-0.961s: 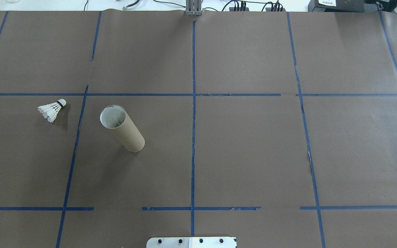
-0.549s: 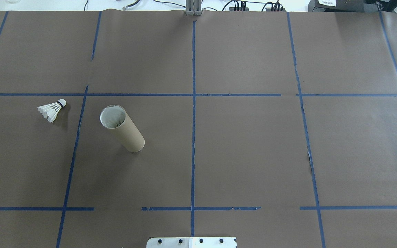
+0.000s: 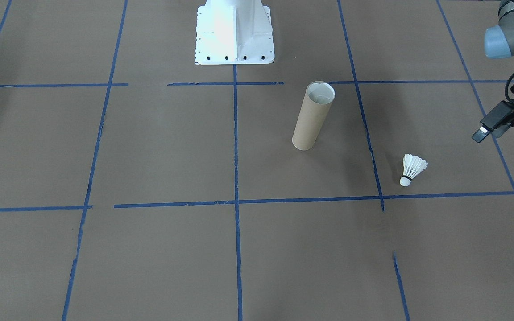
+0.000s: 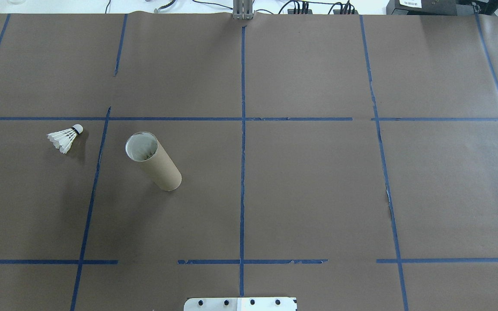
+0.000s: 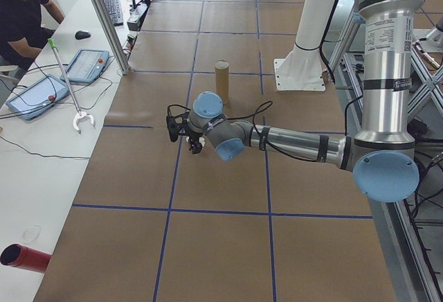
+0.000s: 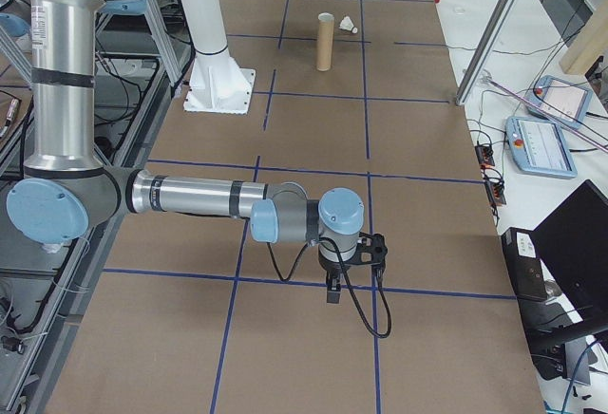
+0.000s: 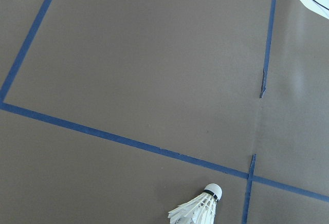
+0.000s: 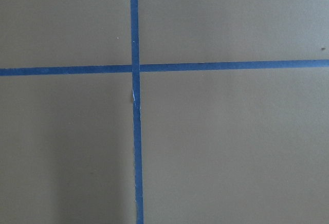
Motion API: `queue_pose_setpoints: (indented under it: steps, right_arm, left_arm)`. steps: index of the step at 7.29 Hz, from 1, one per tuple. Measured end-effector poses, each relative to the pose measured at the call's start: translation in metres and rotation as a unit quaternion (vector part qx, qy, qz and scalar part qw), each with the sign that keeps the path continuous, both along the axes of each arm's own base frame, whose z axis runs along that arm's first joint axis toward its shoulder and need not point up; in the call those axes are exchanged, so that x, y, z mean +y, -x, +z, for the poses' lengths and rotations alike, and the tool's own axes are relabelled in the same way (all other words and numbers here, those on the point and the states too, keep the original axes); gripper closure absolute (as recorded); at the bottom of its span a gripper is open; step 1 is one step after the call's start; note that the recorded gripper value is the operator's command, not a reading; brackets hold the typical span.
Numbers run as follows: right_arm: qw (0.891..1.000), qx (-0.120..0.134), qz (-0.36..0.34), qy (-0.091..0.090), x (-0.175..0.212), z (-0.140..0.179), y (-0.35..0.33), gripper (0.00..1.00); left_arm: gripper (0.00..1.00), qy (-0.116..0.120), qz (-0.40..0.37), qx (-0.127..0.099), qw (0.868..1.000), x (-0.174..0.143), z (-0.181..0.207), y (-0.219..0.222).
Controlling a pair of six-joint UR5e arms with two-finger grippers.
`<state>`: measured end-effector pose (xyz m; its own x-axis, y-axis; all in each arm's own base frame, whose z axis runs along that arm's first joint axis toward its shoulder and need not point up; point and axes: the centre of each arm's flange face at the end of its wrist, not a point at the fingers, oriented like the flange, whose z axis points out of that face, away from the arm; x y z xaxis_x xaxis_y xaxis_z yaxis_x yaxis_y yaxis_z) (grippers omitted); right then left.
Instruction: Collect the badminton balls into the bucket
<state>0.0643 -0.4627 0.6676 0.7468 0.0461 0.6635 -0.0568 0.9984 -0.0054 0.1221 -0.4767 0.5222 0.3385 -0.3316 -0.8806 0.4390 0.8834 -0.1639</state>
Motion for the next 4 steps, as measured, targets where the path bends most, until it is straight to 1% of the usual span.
queue_pose_setpoints:
  steps: [1,3,4]
  right_arm:
    - [1.000,0.000,0.000,0.000,0.000,0.000,0.000,0.00]
    - [1.000,0.000,0.000,0.000,0.000,0.000,0.000,0.00]
    - [1.000,0.000,0.000,0.000,0.000,0.000,0.000,0.00]
  left_arm:
    - [0.00,0.021,-0.004,0.012,1.000,0.004,0.006,-0.015]
    - [0.00,0.038,-0.004,0.023,0.999,0.010,0.012,-0.037]
    - [0.00,0.047,-0.012,0.031,0.998,0.015,0.016,-0.061]
